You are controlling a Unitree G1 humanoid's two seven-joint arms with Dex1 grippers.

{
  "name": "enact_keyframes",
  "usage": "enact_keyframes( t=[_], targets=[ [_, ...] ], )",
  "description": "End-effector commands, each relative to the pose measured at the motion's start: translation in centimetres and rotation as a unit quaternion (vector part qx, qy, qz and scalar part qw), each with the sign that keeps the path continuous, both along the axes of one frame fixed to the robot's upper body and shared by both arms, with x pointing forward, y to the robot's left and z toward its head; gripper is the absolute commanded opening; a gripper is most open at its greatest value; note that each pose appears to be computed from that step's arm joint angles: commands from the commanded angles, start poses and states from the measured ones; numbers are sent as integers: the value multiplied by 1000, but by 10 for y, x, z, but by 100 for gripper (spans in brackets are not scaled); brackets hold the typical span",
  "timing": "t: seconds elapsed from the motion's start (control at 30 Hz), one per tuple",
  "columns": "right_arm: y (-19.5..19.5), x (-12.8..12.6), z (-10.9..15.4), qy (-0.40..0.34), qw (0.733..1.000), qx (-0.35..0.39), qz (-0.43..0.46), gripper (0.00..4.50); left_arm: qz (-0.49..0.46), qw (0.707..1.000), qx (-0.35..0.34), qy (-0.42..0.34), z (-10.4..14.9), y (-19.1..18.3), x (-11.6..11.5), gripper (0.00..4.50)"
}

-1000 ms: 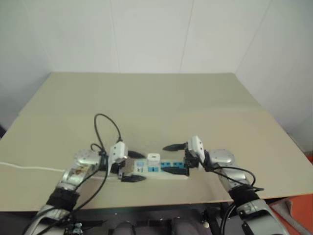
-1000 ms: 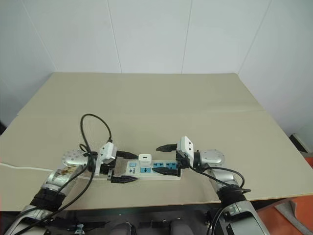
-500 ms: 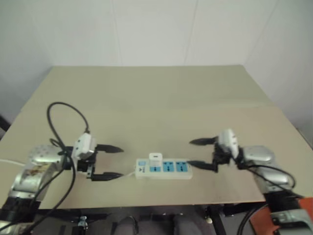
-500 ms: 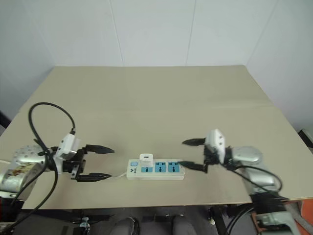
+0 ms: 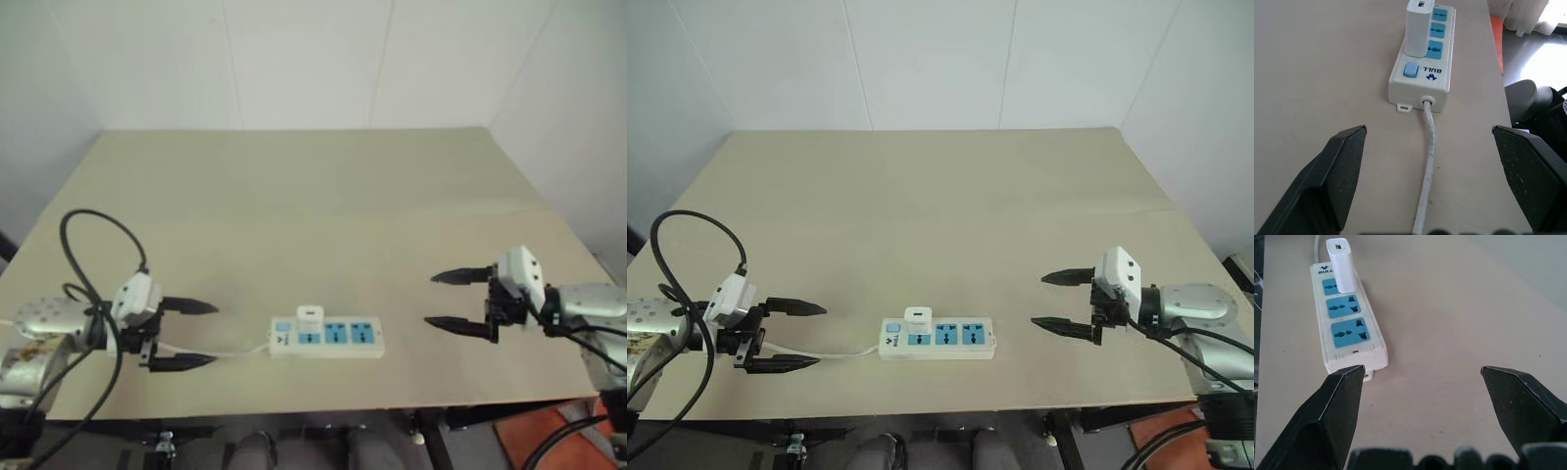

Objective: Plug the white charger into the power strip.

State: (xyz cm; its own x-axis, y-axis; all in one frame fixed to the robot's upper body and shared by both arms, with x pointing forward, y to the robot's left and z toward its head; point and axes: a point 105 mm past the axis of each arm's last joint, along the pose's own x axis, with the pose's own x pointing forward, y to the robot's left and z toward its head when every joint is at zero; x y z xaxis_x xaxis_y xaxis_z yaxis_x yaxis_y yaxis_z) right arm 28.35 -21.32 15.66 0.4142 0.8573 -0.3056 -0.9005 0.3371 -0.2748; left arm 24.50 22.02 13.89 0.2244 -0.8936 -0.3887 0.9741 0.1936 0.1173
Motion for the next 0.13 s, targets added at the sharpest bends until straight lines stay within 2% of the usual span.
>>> enact_keyframes(
  t=[0.03, 0.13],
  targets=[
    [1, -1, 8, -17, 1000, -1, -13, 450, -9, 1000, 1, -19, 7, -4, 0, 448],
    [1, -3, 6, -19, 1000, -10, -11, 450, -10, 1000, -1, -19, 7, -5, 0, 448]
  ],
)
